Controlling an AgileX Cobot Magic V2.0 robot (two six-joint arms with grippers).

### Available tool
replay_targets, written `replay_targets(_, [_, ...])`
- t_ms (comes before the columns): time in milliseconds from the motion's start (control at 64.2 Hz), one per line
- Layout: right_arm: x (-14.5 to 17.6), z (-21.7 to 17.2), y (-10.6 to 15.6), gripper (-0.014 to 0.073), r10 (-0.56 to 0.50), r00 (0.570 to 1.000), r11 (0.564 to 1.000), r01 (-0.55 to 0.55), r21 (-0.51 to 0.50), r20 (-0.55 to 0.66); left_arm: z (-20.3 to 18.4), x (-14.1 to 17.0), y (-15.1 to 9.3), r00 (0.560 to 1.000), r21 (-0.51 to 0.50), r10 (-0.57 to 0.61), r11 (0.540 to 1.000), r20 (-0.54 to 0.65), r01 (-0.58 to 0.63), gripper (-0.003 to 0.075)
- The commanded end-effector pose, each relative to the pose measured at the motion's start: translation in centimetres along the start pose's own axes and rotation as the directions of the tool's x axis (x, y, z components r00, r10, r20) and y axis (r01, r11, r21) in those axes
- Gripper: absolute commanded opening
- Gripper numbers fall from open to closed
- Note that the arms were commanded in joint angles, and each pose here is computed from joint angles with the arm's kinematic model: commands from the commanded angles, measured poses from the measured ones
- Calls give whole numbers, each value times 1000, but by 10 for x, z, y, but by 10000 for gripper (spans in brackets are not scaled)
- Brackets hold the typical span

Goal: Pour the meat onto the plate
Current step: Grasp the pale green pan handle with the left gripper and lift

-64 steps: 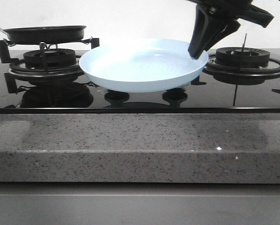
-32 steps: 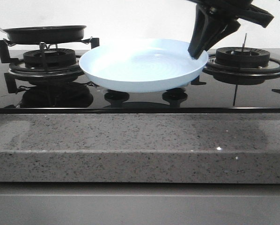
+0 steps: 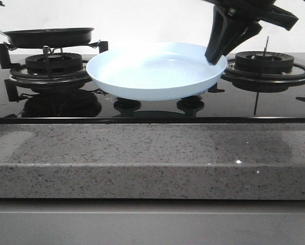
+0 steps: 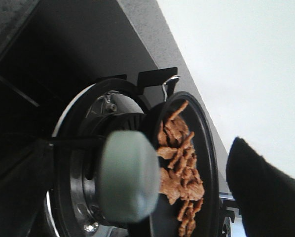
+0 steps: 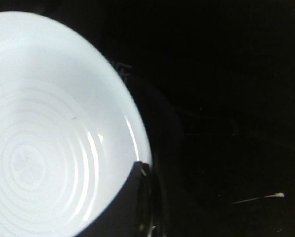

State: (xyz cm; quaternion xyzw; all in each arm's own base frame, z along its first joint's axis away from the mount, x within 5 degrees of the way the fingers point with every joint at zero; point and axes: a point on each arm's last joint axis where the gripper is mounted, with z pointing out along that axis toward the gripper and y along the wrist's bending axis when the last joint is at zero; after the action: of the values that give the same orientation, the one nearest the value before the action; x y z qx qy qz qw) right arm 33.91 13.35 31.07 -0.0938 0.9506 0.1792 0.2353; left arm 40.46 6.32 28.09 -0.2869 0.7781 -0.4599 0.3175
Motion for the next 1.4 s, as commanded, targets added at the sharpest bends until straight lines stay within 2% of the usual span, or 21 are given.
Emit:
replay_targets(0, [-9, -27, 8, -68, -10, 993, 1000, 14, -28, 115, -12, -1, -33, 999, 102, 22, 994, 29, -24, 690])
replay_targets(156, [-9, -27, 8, -68, -10, 993, 1000, 14, -28, 115, -12, -2, -31, 999, 98, 21, 995, 36, -24, 689])
replay_targets(218, [-9, -27, 8, -68, -10, 993, 1000, 14, -28, 115, -12, -2, -31, 999, 98, 22, 995, 36, -26, 666])
replay_targets(312, [-9, -27, 8, -68, -10, 993, 1000, 14, -28, 115, -12, -2, -31, 999, 98, 22, 995, 36, -26, 567])
replay_targets(468, [-9, -27, 8, -68, -10, 993, 1000, 14, -28, 115, -12, -3, -31, 999, 96, 20, 995, 44, -24, 323])
replay_targets(545, [-9, -27, 8, -68, -10, 993, 1000, 14, -28, 115, -12, -3, -31, 999, 95, 20, 995, 48, -24, 246])
replay_targets(904, [-9, -27, 8, -68, -10, 993, 1000, 14, -28, 115, -13, -4, -30, 999, 95, 19, 995, 49, -23, 41])
replay_targets(1044, [-9, -27, 8, -68, -10, 993, 1000, 14, -28, 115, -13, -3, -31, 999, 101, 20, 995, 36, -24, -13])
replay_targets(1200, [-9, -27, 8, -68, -10, 993, 1000, 14, -28, 115, -15, -2, -33, 1000, 138, 3, 990, 13, -4, -20])
replay_targets(1387, [-9, -27, 8, -68, -10, 993, 1000, 14, -28, 115, -27, -6, -43, 999, 259, -45, 965, 7, 42, -20])
